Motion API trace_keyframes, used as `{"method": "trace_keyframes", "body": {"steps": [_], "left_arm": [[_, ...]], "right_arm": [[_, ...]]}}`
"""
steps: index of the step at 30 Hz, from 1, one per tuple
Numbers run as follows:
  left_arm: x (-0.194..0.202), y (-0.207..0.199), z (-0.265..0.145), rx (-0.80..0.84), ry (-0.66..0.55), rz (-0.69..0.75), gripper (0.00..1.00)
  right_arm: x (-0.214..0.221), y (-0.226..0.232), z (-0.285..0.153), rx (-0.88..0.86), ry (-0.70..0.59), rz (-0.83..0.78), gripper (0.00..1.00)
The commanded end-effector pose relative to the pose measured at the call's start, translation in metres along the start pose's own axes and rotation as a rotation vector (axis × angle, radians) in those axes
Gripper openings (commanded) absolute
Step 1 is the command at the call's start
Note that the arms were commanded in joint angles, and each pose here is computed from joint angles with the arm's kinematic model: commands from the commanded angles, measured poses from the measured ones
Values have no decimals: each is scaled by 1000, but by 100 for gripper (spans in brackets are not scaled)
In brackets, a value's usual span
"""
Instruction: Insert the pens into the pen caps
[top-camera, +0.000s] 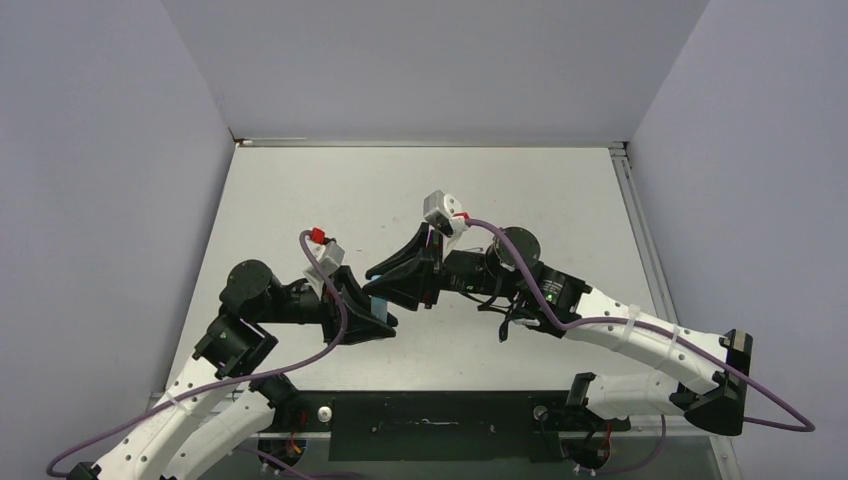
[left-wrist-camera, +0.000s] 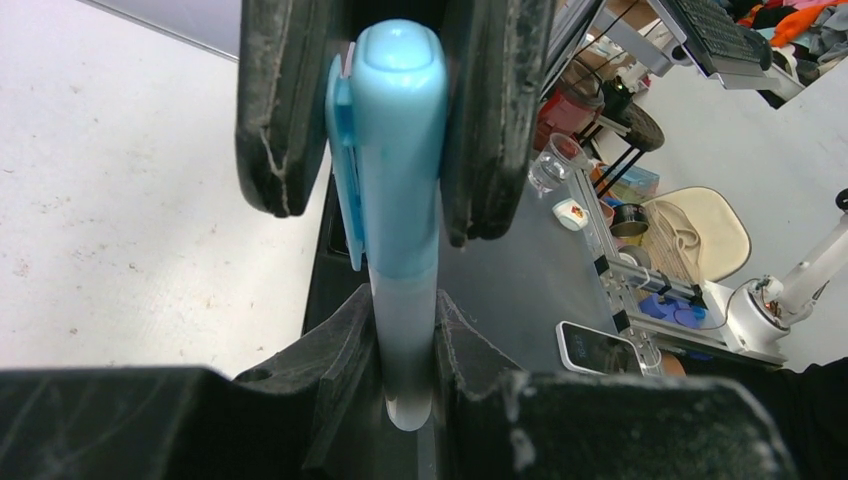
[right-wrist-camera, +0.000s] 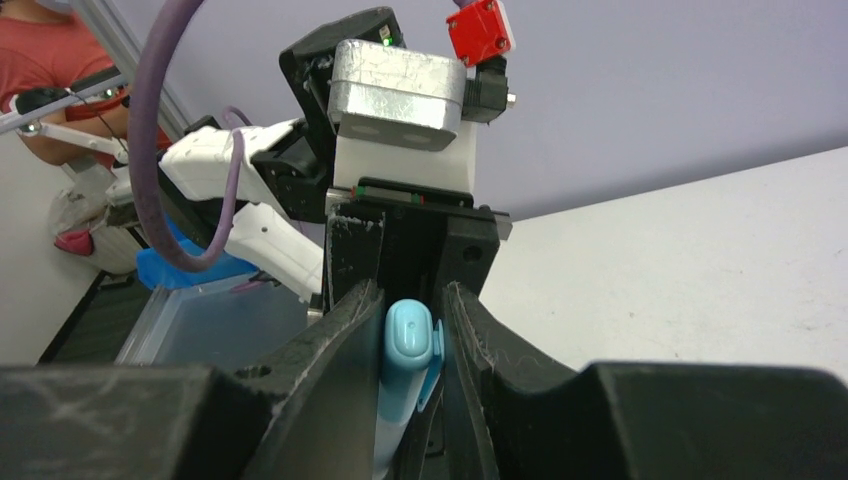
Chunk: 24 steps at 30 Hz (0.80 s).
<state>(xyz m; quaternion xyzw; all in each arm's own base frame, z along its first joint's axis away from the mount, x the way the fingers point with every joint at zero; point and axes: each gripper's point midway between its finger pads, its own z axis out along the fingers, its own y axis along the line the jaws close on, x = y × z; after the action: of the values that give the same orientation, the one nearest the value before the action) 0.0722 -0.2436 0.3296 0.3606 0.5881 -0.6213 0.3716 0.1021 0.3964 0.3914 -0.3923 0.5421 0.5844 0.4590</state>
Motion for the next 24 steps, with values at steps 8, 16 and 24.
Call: {"method": "trace_keyframes", "body": {"steps": [8, 16, 24], "left_arm": [[-116, -37, -9, -45, -302, 325, 0], [-104, -30, -6, -32, -283, 270, 0], [-77, -20, -7, -46, -241, 187, 0]], "right_arm": [[148, 22, -38, -98, 483, 247, 5], [109, 14, -25, -20, 368, 194, 5], [75, 7, -16, 45, 271, 159, 5]]}}
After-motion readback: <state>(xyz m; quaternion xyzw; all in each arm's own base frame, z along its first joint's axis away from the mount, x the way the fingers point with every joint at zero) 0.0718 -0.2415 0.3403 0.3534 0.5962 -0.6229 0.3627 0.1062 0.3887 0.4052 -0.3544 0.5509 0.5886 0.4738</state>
